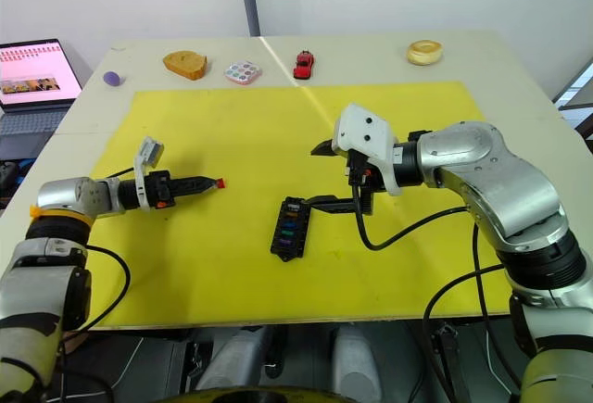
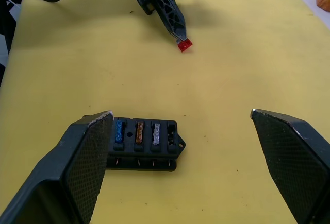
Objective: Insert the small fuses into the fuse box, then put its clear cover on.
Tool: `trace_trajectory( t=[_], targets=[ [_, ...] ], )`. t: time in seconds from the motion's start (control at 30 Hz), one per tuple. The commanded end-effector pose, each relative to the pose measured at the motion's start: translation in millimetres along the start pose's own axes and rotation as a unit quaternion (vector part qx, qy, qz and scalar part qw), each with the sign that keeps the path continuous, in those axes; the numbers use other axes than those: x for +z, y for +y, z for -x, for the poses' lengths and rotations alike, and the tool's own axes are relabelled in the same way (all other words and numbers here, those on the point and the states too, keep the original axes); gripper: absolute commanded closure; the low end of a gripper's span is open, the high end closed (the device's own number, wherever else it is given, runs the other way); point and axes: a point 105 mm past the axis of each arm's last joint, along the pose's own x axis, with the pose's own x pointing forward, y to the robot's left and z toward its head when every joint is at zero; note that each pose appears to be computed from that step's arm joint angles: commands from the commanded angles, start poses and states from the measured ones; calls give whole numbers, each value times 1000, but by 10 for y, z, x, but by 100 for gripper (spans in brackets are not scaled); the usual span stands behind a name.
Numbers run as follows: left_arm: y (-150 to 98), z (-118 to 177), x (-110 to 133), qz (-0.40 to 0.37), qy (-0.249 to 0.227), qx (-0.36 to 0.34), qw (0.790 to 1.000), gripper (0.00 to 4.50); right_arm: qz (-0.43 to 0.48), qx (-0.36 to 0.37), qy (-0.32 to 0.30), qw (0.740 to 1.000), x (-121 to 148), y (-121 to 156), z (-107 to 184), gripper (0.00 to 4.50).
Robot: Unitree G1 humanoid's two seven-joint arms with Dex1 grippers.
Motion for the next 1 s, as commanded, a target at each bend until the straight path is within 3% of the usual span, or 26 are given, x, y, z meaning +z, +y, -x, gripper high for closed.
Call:
trace_trajectory(
  t=[0.03, 0.27, 0.6, 0.73, 1.0],
  targets=[
    [-13, 63, 12, -5, -4, 4, 1000, 433, 30, -10, -13, 999, 134, -37, 21, 0],
    [65, 58, -205, -5, 37, 21, 999, 433, 30, -9, -11, 999, 124, -32, 9, 0],
    [114, -16, -186, 14, 28, 25, 999, 433, 33, -10, -11, 999, 128, -18, 3, 0],
    [167, 3, -227, 16, 31, 36, 999, 262, 35, -10, -10, 999, 135, -10, 5, 0],
    [234, 26, -158, 43, -7, 46, 998, 262, 38, -11, -9, 999, 144, -10, 5, 0]
  ],
)
